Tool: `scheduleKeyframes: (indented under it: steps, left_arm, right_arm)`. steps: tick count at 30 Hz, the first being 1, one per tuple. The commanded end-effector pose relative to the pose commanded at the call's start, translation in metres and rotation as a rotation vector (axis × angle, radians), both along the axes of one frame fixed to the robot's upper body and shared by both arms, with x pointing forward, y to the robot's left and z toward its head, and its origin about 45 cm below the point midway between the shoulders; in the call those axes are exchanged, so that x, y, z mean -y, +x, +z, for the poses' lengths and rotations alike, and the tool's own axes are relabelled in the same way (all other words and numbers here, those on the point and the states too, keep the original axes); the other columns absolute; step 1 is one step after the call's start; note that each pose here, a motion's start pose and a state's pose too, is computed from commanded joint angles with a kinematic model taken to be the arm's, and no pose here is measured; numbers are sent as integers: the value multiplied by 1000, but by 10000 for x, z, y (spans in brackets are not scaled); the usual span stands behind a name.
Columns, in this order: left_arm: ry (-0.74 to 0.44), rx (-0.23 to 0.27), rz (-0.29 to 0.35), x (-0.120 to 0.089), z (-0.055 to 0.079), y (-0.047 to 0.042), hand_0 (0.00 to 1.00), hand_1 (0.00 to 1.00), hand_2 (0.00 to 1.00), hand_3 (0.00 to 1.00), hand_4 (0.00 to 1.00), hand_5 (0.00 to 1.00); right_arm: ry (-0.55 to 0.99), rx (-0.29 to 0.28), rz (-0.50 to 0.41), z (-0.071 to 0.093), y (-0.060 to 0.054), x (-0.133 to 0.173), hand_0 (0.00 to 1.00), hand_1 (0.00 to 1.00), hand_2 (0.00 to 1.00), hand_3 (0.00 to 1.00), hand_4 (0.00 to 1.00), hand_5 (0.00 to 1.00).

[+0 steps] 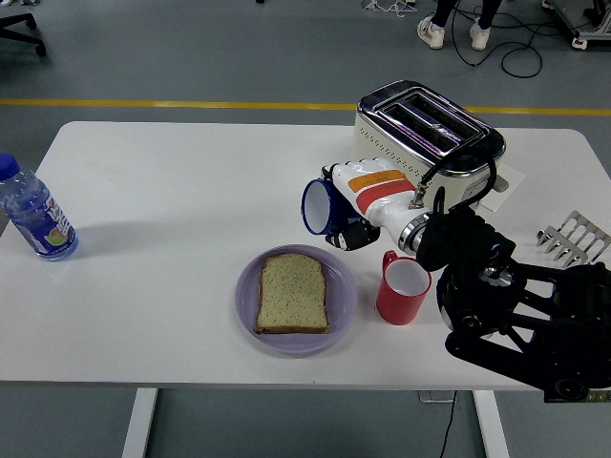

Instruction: Pick up the cup,pour liquid into bread,place the cup on the desk

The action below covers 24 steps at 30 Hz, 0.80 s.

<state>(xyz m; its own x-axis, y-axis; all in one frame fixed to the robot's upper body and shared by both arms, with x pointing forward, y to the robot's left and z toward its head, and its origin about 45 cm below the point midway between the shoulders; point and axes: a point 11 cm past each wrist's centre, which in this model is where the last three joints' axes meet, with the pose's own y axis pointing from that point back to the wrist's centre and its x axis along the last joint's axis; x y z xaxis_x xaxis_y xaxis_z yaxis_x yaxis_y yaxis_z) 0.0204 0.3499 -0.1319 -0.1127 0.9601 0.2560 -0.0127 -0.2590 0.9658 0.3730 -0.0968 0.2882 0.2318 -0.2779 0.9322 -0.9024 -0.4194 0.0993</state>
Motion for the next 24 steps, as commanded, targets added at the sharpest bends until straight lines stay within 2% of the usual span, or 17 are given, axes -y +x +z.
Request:
scheduleKeyframes:
  steps: [6, 16, 21, 24]
  left_arm:
    - [1, -3, -6, -3, 0, -11, 632, 641, 652, 503, 239, 857]
    - [2, -9, -14, -6, -2, -38, 632, 641, 652, 503, 239, 857]
    - [3, -6, -18, -8, 0, -19, 632, 641, 651, 503, 239, 857]
    - [3, 0, -20, -8, 3, 16, 633, 641, 652, 503, 239, 856]
  right_arm:
    - [308, -119, -76, 41, -1, 214, 429, 434, 563, 569, 562, 2]
    - [689, -236, -145, 145, -20, 600, 427, 439, 568, 573, 567, 2]
    - [838, -214, -204, 237, 4, 868, 429, 443, 574, 573, 563, 2]
    - [934, -165, -243, 288, 9, 1059, 427, 445, 582, 575, 557, 2]
